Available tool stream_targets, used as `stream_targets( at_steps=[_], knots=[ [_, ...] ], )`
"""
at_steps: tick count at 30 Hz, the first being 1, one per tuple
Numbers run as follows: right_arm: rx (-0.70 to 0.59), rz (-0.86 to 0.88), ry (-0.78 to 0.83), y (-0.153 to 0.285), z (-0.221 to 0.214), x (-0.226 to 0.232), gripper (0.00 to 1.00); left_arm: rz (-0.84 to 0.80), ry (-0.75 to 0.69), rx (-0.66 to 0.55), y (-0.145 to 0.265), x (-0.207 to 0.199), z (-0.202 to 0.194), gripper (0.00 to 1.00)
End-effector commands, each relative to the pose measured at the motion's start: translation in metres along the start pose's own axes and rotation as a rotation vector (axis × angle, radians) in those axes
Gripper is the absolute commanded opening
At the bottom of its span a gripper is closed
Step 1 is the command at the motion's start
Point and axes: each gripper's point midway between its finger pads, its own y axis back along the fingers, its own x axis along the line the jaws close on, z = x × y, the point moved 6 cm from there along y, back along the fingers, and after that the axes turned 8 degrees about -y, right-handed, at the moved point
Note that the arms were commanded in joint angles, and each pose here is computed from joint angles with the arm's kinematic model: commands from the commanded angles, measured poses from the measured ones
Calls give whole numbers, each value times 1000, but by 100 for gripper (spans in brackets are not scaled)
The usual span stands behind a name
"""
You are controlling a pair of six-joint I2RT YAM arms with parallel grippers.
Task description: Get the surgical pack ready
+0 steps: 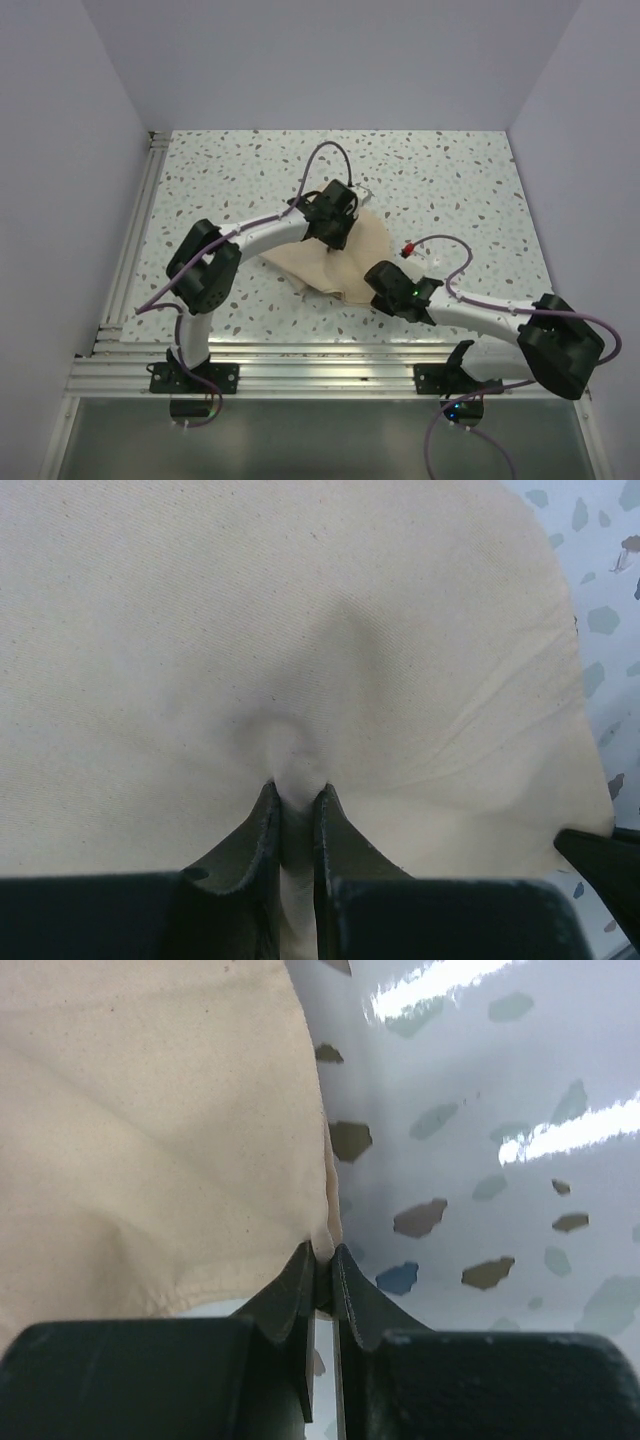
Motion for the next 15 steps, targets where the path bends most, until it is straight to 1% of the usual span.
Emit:
stream_targets(
  at_steps=[1, 4, 8, 10, 15],
  knots=[
    [23, 152, 77, -3, 7, 14, 0, -72, 104, -29, 36, 6, 18, 0],
    [13, 183, 93, -4, 12, 17, 0, -98, 120, -50, 42, 8, 25, 0],
    [44, 188, 111, -10, 15, 21, 0, -158, 157, -85, 54, 13, 39, 0],
    [51, 229, 120, -12, 17, 27, 0, -177, 167, -112, 64, 15, 48, 0],
    [45, 245, 129, -20, 28, 31, 0, -235, 220, -171, 88, 28, 64, 0]
  ],
)
